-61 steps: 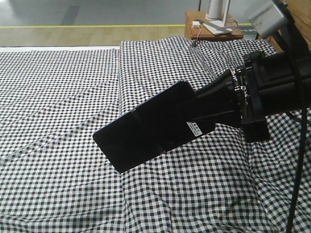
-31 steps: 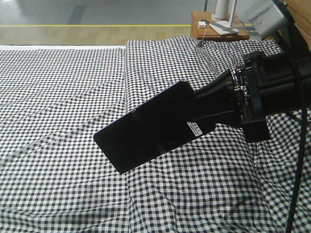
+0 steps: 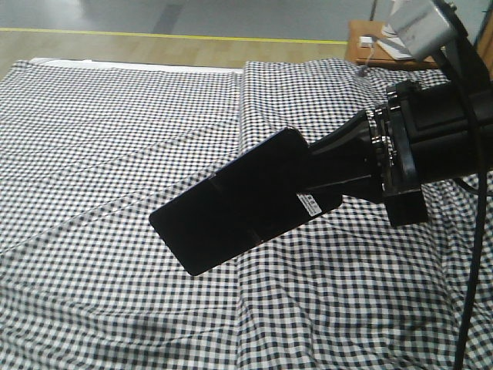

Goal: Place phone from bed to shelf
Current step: 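Hold the phone in the right gripper while the base turns away from the bed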

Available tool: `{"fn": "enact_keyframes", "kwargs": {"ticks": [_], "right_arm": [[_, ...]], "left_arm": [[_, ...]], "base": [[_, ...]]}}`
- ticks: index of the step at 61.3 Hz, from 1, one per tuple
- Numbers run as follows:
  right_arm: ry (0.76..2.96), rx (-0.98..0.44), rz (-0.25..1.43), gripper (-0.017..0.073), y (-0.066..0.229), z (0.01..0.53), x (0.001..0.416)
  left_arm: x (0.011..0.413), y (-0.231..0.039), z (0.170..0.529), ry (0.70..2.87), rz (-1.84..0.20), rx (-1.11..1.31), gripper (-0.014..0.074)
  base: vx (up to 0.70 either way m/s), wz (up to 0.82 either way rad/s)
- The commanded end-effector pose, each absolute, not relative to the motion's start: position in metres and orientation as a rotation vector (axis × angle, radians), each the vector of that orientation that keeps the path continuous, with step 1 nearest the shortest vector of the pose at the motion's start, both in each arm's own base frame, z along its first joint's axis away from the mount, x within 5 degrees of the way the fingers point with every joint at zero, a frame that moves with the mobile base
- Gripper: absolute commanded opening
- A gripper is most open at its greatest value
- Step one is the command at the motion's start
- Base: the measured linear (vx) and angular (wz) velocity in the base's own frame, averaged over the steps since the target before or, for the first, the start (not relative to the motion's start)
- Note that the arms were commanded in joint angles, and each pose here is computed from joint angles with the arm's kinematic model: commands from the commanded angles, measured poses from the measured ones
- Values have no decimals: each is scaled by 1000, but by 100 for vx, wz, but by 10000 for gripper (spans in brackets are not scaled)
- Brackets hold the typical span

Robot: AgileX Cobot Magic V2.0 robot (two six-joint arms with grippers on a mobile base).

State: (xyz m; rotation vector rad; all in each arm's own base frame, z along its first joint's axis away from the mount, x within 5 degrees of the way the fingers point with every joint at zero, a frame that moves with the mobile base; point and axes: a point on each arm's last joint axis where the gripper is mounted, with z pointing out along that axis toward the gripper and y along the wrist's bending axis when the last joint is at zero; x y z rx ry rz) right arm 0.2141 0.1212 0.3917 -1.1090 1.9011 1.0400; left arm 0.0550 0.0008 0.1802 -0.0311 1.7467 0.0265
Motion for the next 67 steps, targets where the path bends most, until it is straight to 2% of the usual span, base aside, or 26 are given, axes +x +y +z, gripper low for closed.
{"fn": "enact_keyframes", "kwargs": {"ticks": [1,67], "right_arm": [[1805,-1119,1131,-1,123,412,201],[1805,-1119,1131,-1,123,412,201]], "left_arm": [[55,1,186,1675,20,-42,1],[55,1,186,1675,20,-42,1]], "base": [[-8,30],[-11,43]]}}
